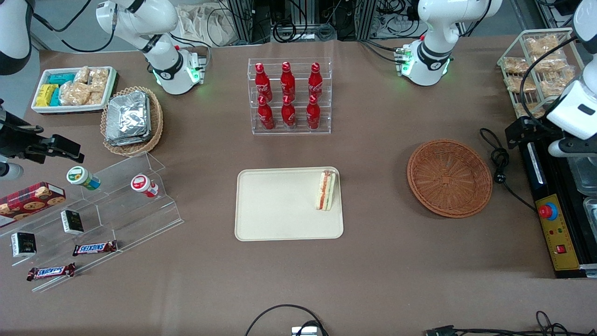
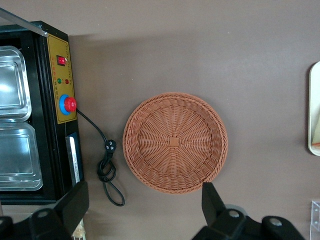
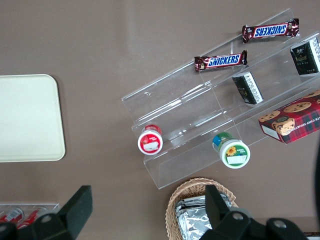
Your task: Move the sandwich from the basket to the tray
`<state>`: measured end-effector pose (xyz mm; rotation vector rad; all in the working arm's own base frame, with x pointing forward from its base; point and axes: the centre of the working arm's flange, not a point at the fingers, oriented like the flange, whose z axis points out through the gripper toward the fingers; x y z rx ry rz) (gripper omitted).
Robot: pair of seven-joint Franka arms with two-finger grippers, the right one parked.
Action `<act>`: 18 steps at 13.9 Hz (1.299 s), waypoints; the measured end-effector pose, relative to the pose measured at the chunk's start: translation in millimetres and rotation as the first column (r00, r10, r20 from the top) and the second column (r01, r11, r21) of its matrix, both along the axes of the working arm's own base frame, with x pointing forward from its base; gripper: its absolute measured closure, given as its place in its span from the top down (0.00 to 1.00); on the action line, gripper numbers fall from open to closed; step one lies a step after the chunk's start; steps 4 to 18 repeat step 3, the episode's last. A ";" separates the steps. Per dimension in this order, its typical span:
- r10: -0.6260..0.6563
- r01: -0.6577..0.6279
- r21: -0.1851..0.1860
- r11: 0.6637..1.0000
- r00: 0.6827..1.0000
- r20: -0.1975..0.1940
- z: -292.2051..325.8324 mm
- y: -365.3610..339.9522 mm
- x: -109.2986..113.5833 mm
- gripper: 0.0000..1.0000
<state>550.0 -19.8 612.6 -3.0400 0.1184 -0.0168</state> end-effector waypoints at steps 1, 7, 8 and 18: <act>-0.004 0.004 -0.013 1.000 1.000 -0.005 3.8 -1.1 -4.1 1.00; -0.003 0.003 -0.035 0.999 1.000 -0.005 8.8 -2.4 -8.3 1.00; -0.003 0.003 -0.035 0.999 1.000 -0.005 8.8 -2.4 -8.3 1.00; -0.003 0.003 -0.035 0.999 1.000 -0.005 8.8 -2.4 -8.3 1.00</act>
